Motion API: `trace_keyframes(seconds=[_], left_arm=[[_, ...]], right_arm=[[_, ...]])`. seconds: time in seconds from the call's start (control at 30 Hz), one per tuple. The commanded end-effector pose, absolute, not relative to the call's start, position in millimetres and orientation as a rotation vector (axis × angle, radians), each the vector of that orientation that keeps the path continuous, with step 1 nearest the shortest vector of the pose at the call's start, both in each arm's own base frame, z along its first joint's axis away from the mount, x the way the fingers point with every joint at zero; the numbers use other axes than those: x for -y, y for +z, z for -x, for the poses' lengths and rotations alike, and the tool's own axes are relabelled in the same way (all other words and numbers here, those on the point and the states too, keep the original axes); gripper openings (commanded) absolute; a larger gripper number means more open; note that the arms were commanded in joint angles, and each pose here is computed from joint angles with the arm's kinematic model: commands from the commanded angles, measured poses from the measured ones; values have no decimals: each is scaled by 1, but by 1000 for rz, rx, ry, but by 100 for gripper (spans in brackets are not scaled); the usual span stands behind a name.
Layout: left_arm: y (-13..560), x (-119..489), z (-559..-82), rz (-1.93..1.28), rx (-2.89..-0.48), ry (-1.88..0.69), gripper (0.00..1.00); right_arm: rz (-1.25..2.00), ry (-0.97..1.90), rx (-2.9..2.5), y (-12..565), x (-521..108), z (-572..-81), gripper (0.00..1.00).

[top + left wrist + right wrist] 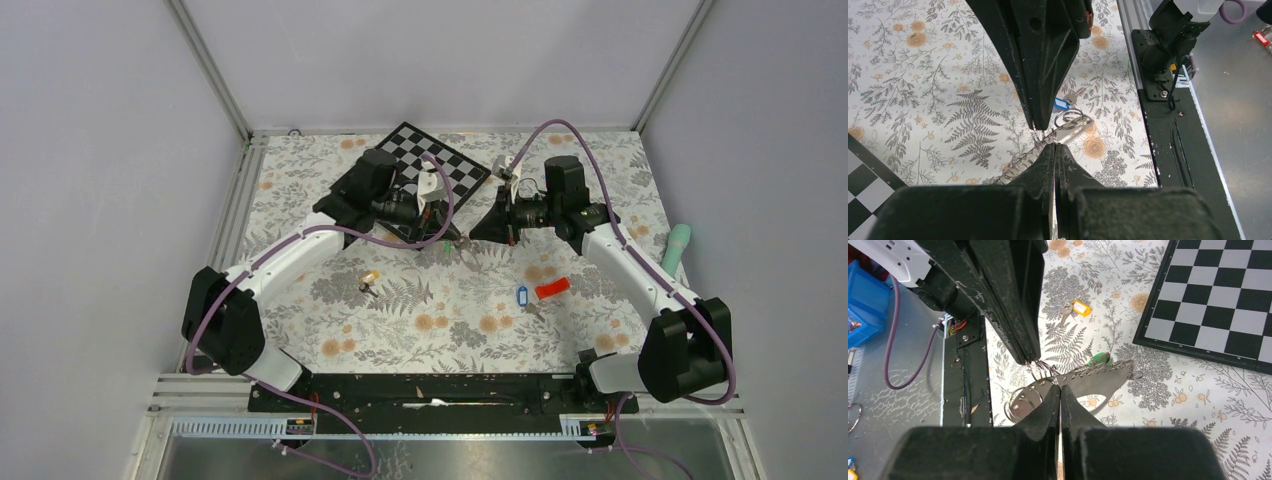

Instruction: Put the keys on the keyring

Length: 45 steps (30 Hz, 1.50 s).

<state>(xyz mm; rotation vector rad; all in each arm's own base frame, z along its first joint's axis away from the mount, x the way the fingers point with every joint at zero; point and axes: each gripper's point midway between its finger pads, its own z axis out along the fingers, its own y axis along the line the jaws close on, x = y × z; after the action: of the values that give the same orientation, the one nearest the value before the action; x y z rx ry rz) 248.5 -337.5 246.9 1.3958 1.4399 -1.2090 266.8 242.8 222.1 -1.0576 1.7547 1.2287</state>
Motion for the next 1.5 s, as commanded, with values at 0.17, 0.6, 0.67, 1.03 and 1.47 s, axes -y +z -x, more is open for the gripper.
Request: trace_keyframes(seconds=[0.17, 0.6, 0.67, 1.03, 1.47], left_arm=[[276, 339, -251, -1438, -1316, -1136, 0], [259, 330, -267, -1454, -1383, -965, 0], [258, 329, -266, -1464, -1387, -953, 0], [268, 338, -249, -1367, -1426, -1147, 0], [275, 345, -254, -1183, -1524, -1259, 0]], right_arm=[[1034, 1134, -1759, 222, -239, -280, 19], [1222, 1056, -1649, 259, -233, -268, 58], [1237, 1100, -1624, 263, -236, -262, 58], [1236, 1203, -1641, 241, -252, -254, 49], [1296, 1155, -1632, 245, -247, -243, 48]])
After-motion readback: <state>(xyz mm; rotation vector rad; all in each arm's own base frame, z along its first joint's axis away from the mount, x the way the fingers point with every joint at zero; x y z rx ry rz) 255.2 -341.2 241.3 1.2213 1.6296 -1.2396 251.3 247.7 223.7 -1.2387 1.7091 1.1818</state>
